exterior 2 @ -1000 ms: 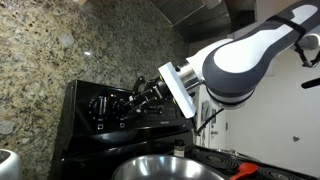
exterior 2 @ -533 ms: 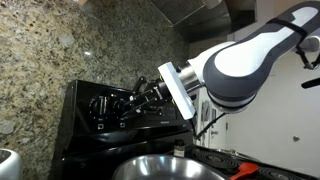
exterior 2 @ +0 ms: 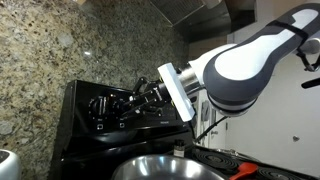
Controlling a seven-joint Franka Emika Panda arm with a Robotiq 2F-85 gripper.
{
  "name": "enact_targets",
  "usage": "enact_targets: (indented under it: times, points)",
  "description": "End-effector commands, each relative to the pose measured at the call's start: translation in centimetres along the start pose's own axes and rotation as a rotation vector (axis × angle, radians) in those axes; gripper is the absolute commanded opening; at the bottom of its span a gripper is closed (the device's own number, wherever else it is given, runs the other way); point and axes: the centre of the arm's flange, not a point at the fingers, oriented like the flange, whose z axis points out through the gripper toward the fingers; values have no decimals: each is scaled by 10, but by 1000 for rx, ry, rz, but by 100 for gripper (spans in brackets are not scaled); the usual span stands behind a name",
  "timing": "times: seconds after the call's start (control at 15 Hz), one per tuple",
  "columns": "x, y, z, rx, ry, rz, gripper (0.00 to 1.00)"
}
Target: Turn the second knob from the left
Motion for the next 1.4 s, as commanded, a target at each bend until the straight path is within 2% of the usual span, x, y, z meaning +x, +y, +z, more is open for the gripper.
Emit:
enact_targets:
  times: [0.0,0.4,1.13,1.2,1.33]
  points:
    - [-23,15,37,-9,-26,59,6]
    - [-25,18,39,-14,-6,137,6]
    - [-33,9,42,-31,7,137,6]
    - [-33,9,42,-31,2,139,47]
    - [-38,10,47,-45,0,149,55]
